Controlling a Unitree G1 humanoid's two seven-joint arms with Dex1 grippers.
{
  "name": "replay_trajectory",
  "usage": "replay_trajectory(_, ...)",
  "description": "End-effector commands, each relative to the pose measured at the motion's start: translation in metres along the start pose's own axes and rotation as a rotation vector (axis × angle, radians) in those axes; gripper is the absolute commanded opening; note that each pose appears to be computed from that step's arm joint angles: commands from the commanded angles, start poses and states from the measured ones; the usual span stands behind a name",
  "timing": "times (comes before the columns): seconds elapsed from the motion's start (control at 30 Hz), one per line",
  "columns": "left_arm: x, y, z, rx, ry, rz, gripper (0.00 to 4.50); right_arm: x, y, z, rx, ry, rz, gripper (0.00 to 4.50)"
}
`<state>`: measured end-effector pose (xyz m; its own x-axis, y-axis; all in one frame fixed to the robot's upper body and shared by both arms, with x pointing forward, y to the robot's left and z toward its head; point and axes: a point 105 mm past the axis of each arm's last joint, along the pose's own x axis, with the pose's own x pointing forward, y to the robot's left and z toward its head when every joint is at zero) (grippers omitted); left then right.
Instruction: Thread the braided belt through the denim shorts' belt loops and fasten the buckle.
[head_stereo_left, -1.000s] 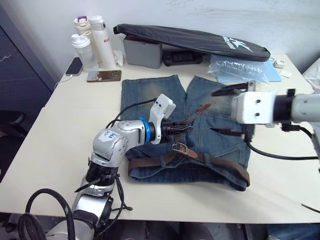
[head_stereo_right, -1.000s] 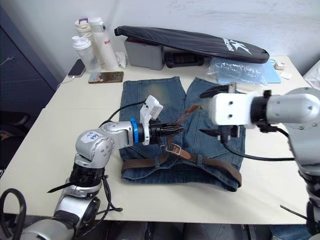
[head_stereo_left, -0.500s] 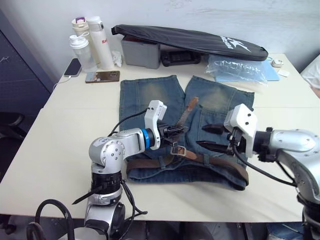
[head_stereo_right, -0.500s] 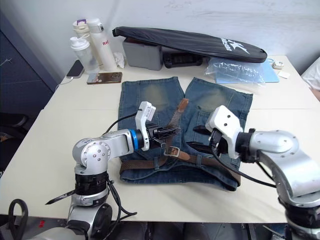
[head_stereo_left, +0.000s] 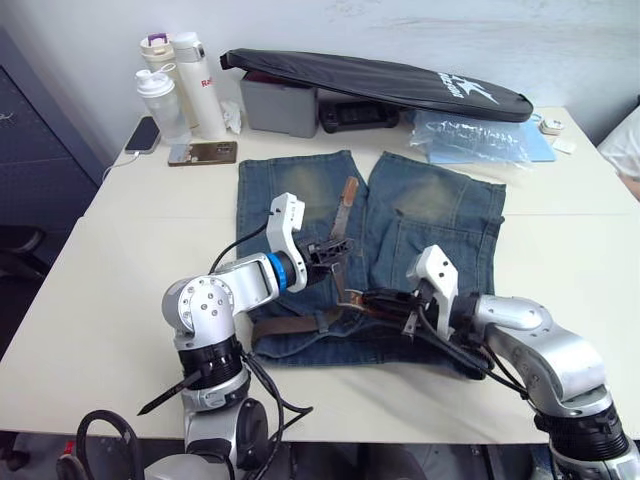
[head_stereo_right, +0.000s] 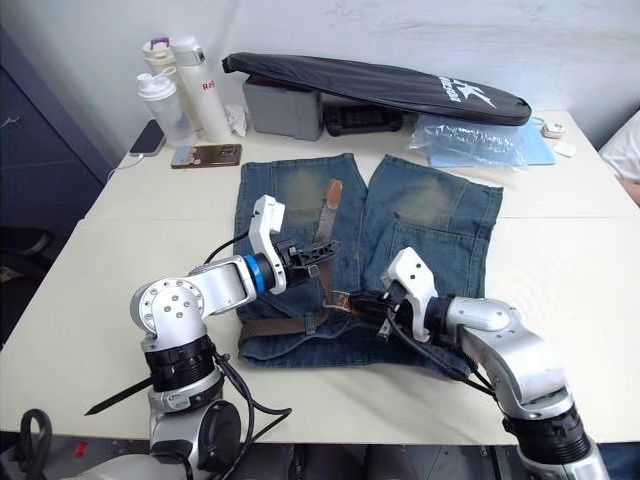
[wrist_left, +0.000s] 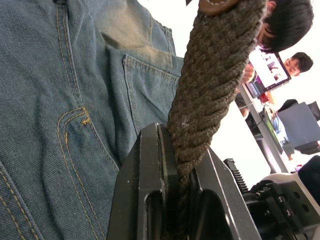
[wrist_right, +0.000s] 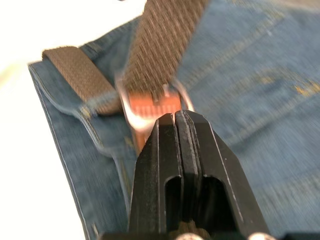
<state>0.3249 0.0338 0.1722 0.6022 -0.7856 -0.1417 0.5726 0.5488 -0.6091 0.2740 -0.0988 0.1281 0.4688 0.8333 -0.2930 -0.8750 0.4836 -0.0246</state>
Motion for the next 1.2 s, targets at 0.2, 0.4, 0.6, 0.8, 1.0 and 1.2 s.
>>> replay_trajectory(0.2,-0.014,-0.006,0.023,0.007,-0.093,0.001,0.0,0.002,0.011,-0.046,-0.128,0.22,0.087,0.03)
replay_trajectory(0.4,-0.026,0.011,0.013,-0.062,-0.073,0.052,0.0,0.003,0.001,-0.053,-0.179,0.274,0.066,0.03)
replay_trajectory(0.6,-0.038,0.033,-0.005,-0.155,-0.06,0.124,0.0,0.009,0.001,-0.049,-0.179,0.25,0.072,0.03)
replay_trajectory(0.8,-0.049,0.053,-0.019,-0.266,-0.086,0.199,0.0,0.011,0.001,-0.028,-0.147,0.165,0.095,0.03)
replay_trajectory(1.0,-0.054,0.06,-0.024,-0.29,-0.092,0.236,0.0,0.013,0.006,-0.017,-0.146,0.138,0.146,0.03)
replay_trajectory(1.2,-0.054,0.062,-0.025,-0.29,-0.091,0.246,0.0,0.021,0.006,-0.015,-0.147,0.112,0.154,0.03)
